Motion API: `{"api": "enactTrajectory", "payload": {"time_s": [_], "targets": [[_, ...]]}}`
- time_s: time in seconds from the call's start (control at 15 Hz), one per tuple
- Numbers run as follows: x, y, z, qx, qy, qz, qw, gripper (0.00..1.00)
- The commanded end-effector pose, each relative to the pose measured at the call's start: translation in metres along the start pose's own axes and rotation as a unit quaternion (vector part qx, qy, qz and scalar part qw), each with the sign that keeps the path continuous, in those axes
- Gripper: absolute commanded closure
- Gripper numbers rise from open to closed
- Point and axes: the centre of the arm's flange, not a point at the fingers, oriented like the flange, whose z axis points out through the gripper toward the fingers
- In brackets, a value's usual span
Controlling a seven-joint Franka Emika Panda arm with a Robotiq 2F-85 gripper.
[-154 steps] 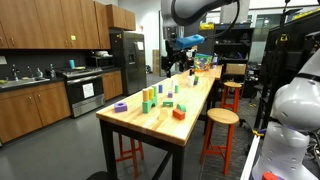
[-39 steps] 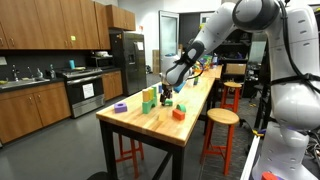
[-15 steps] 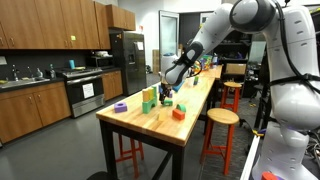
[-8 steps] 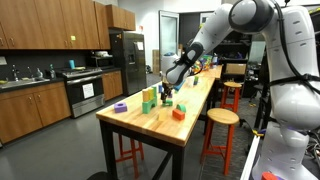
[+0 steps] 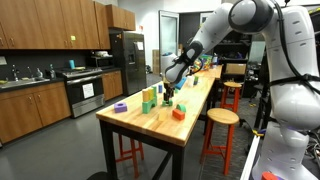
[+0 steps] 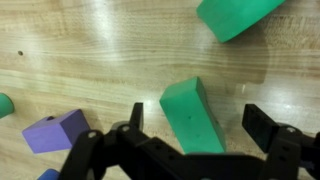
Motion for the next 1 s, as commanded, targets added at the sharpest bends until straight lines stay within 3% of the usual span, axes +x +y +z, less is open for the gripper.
{"api": "enactTrajectory", "payload": {"time_s": [0.0,0.93], "targets": [[0.007,0.002,0.001,-0.003,0.001,-0.011,0.9999,0.0],[0.005,0.001,0.012,0.0,0.004,0.004,1.0,0.0]]}}
